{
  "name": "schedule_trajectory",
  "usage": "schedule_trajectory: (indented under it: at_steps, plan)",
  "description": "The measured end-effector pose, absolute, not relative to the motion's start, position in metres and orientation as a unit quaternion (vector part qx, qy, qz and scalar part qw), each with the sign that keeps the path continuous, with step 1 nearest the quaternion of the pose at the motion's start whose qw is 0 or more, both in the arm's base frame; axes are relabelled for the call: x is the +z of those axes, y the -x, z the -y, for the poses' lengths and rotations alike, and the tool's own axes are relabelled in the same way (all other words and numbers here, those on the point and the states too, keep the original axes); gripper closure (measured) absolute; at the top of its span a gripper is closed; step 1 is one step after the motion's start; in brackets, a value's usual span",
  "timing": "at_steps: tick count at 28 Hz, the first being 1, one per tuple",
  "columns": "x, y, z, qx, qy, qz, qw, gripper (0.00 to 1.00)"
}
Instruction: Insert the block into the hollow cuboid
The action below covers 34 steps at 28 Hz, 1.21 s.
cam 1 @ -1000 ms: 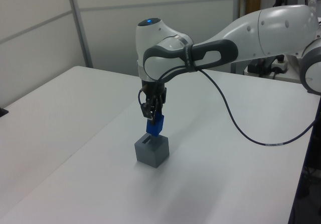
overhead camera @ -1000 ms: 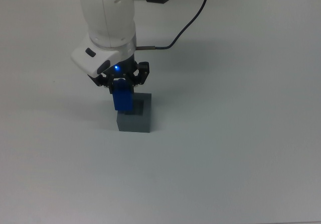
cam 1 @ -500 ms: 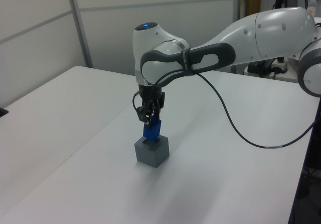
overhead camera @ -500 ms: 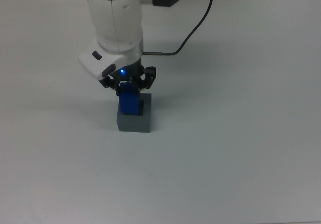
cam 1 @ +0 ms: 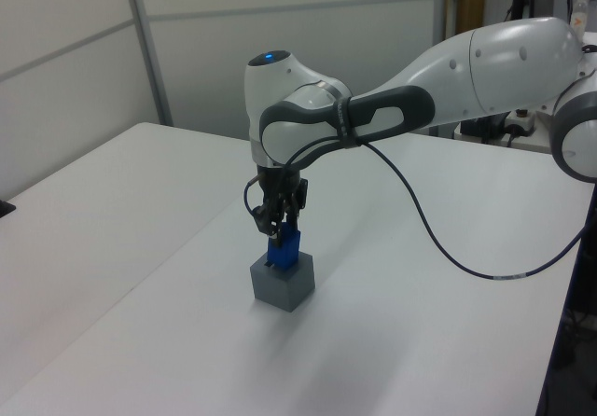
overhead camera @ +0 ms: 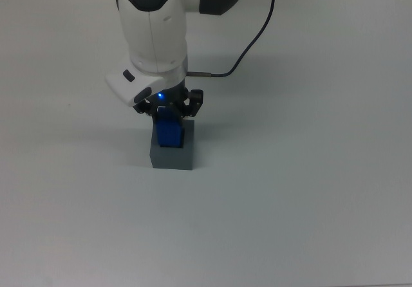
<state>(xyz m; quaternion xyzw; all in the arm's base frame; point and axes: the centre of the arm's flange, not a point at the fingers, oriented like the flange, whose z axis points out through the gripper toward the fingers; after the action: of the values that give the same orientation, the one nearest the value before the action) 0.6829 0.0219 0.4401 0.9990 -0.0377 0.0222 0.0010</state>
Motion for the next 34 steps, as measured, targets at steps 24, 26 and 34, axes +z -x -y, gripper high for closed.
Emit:
schedule_trajectory:
  at_steps: [24,26,34]
  plan:
    - [0.444,-0.678,-0.031,0.015,-0.999,0.046,0.001,0.06]
    - [0.458,-0.670,-0.030,0.003,-0.999,0.046,0.002,0.00]
    - [0.557,-0.614,-0.019,-0.019,-0.998,0.054,0.006,0.00]
